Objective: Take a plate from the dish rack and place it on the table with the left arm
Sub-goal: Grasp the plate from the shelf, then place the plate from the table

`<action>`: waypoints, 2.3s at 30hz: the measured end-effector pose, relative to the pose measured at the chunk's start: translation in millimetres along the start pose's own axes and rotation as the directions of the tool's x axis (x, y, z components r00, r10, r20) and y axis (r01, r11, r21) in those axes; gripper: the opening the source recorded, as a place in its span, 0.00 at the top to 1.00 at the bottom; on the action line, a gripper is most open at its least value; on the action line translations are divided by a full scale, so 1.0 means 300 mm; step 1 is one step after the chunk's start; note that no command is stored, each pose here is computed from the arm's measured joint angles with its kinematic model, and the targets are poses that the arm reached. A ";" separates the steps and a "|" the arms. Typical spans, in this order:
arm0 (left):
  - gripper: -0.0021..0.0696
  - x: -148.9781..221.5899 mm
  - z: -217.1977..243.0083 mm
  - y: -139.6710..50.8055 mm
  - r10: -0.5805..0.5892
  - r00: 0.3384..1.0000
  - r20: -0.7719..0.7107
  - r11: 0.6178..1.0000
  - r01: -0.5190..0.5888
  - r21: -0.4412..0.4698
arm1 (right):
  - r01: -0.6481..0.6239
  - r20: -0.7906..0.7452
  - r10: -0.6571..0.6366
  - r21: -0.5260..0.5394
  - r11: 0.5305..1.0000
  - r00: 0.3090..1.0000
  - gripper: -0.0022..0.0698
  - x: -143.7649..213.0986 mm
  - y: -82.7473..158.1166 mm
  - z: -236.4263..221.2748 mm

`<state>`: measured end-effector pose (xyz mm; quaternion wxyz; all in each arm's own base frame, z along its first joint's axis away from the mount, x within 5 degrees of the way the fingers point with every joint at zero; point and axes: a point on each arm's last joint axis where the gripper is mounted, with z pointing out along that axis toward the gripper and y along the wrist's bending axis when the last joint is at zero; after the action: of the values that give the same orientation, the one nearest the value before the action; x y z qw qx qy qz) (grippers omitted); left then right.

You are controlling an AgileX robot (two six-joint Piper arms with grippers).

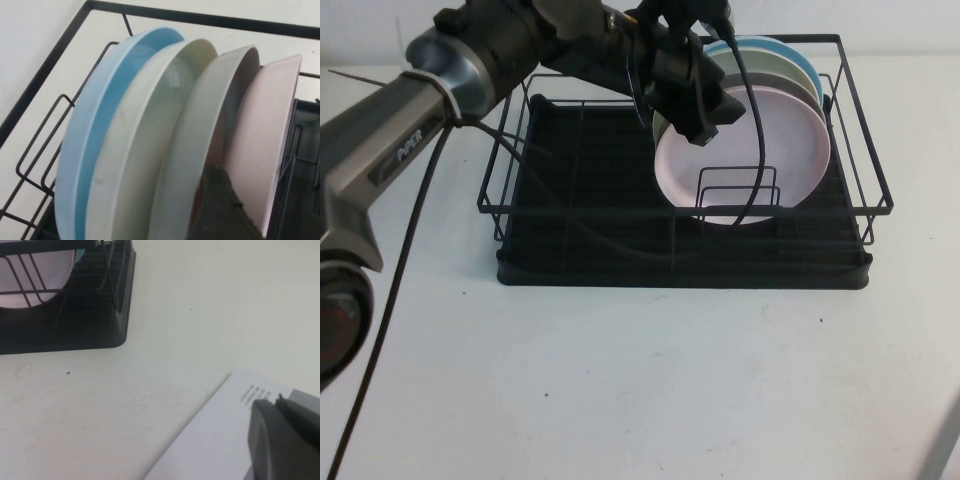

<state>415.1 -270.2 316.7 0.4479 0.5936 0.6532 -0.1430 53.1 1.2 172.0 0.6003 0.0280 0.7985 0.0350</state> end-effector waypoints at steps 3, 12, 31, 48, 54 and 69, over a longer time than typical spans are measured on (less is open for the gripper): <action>0.46 0.011 0.016 0.000 0.004 1.000 -0.003 1.000 -0.004 0.001 | 0.000 0.000 0.000 0.000 1.000 1.000 1.00 0.000 0.000 0.000; 0.46 0.065 0.092 0.006 -0.019 1.000 -0.015 1.000 0.019 -0.019 | 0.000 0.000 0.000 0.000 1.000 1.000 1.00 0.000 0.000 0.000; 0.85 -0.074 -0.089 0.023 0.123 0.992 0.009 0.987 -0.121 -0.109 | 0.000 0.000 0.000 0.000 1.000 1.000 1.00 0.000 0.000 0.000; 0.85 -0.192 -0.591 -0.079 -0.490 0.870 -0.060 0.865 0.494 0.093 | 0.000 0.000 0.000 0.000 1.000 1.000 1.00 0.000 0.000 0.000; 0.85 -0.059 -0.504 -0.183 -0.574 0.796 -0.195 0.767 0.605 0.214 | 0.000 0.000 0.000 0.000 1.000 1.000 1.00 0.000 0.000 0.000; 0.85 0.411 -0.264 -0.462 -0.845 0.452 -0.286 0.441 0.891 0.106 | 0.000 0.000 0.000 0.000 1.000 1.000 1.00 0.000 0.000 0.000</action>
<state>270.0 -168.7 219.9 0.1698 0.2327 0.8818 -0.3735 53.1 1.2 172.0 0.6003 0.0280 0.7985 0.0350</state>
